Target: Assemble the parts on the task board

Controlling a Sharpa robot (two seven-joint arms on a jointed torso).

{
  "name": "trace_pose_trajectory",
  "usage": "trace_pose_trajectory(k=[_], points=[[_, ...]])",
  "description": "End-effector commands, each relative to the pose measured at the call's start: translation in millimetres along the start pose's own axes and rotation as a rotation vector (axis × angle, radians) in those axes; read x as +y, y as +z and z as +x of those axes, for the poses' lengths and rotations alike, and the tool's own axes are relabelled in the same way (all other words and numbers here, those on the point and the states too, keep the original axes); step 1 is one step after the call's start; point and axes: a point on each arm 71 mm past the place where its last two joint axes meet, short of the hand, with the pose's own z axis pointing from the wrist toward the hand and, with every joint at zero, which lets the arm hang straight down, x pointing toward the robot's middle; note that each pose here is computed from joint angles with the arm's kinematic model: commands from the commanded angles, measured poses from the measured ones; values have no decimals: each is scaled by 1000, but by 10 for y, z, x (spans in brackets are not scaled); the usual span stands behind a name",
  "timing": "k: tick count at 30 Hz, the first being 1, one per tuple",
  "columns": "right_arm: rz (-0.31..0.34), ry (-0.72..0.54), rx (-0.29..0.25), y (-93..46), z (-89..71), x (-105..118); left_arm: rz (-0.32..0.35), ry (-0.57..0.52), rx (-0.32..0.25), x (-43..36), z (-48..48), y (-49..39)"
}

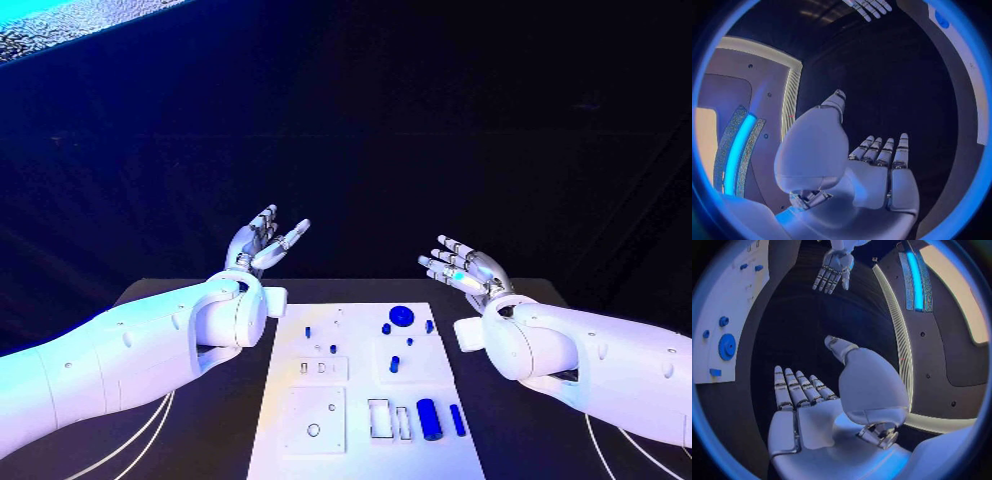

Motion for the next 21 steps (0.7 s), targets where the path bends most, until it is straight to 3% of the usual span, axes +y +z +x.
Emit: trace_pose_trajectory(k=[1,3,4,12,21], points=[[20,-2,131,9,61,-5,38,-15,68,-30,57,2],[21,-4,136,11,55,-5,38,-15,68,-30,57,2],[-60,-194,126,27,-69,58,21,-15,62,-21,-30,-13],[-194,-438,141,83,-117,201,37,-21,88,-71,-128,-87],[-280,-764,233,157,-70,343,48,-16,131,-158,-204,-226]])
